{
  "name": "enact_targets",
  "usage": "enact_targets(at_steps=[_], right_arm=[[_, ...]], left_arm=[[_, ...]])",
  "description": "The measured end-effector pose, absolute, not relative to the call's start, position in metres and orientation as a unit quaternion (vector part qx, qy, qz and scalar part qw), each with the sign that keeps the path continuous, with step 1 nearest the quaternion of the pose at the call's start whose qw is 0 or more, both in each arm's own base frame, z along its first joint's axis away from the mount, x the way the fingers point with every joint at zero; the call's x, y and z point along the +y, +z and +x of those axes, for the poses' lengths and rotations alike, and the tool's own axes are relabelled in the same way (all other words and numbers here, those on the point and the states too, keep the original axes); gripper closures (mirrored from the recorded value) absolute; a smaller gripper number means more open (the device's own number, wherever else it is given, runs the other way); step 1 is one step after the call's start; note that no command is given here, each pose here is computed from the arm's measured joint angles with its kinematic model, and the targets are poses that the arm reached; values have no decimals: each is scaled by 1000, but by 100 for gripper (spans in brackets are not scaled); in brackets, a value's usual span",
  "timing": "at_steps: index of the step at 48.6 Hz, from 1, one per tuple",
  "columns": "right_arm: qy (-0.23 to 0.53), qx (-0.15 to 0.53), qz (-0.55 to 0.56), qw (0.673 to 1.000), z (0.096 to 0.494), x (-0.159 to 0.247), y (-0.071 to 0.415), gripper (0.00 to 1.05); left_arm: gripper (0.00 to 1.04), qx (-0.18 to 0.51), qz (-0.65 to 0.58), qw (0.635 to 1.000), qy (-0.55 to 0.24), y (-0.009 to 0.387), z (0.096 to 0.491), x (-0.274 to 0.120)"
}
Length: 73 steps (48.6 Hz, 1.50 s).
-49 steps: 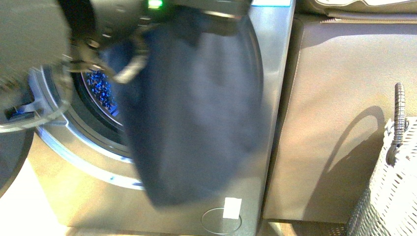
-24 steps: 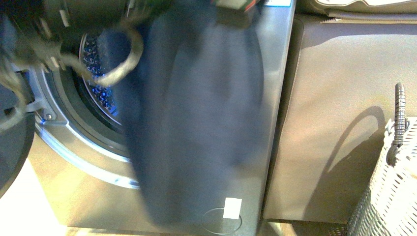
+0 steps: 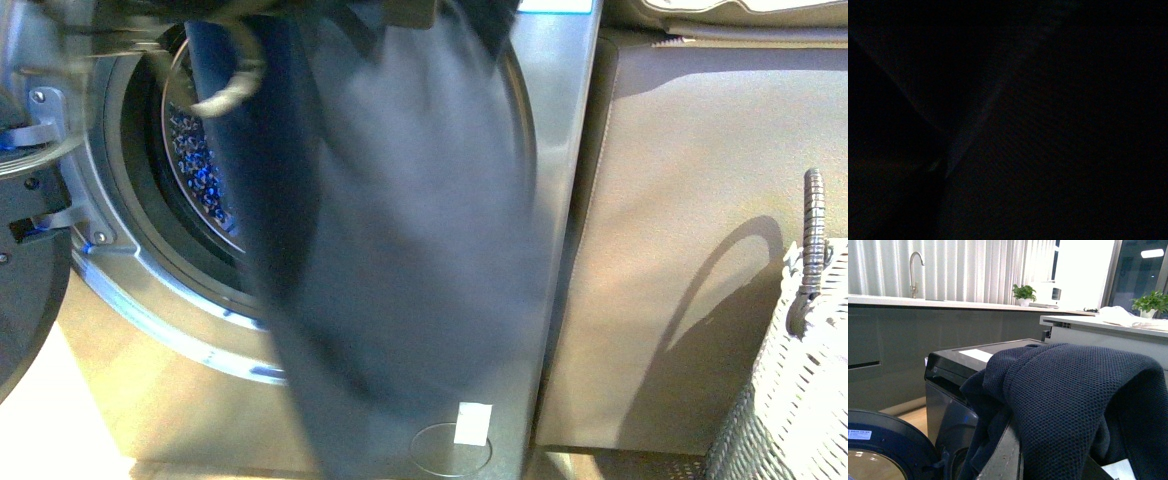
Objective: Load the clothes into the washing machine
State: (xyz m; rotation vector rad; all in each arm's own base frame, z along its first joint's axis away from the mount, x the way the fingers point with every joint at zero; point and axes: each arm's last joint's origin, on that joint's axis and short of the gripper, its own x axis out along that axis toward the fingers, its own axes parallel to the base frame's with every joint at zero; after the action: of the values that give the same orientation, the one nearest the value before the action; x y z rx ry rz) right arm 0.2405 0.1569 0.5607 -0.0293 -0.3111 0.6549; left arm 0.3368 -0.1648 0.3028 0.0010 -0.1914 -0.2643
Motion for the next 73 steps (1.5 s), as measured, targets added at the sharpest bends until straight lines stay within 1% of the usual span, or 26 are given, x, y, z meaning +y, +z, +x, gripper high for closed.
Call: enact_targets(at_steps=[1, 7, 15, 26, 33, 35, 36, 38, 43, 45, 52, 54, 56, 59, 70, 73], right_arm=[[320, -152, -14, 935, 240, 157, 561, 100], [320, -152, -14, 935, 240, 157, 561, 100], [320, -152, -14, 935, 241, 157, 561, 100], [320, -152, -14, 935, 241, 157, 561, 100], [320, -152, -15, 935, 241, 157, 561, 100], [320, -152, -15, 935, 241, 157, 561, 100], [320, -152, -15, 935, 241, 157, 561, 100], [320, -152, -15, 935, 241, 157, 561, 100], [320, -152, -15, 935, 241, 157, 561, 100], [320, -152, -14, 935, 241, 157, 561, 100], [320, -152, -15, 935, 241, 157, 561, 100], [320, -152, -15, 935, 241, 157, 561, 100], [320, -152, -15, 935, 241, 157, 561, 100], [320, -152, -15, 935, 241, 157, 561, 100], [320, -152, -15, 935, 241, 157, 561, 99], [320, -153, -16, 935, 241, 157, 561, 90]], left_arm=[[7, -95, -11, 983, -156, 303, 338, -170], [7, -98, -31, 974, -204, 300, 340, -185], [7, -113, -39, 965, -232, 303, 339, -199], [7, -133, -42, 962, -233, 312, 346, -211], [23, -133, -47, 964, -226, 313, 349, -213], [32, -130, -47, 965, -224, 313, 349, -213], [32, -130, -47, 965, -224, 313, 349, -213], [39, -130, -47, 965, -223, 313, 349, -213], [52, -128, -48, 965, -223, 313, 349, -214], [60, -127, -48, 965, -224, 313, 349, -214], [79, -127, -48, 964, -228, 313, 349, -215], [88, -128, -48, 963, -231, 312, 348, -216], [94, -127, -48, 963, -234, 311, 348, -216], [96, -126, -46, 962, -238, 308, 346, -215], [96, -124, -41, 962, -238, 303, 338, -203], [96, -124, -40, 963, -237, 303, 337, -199]])
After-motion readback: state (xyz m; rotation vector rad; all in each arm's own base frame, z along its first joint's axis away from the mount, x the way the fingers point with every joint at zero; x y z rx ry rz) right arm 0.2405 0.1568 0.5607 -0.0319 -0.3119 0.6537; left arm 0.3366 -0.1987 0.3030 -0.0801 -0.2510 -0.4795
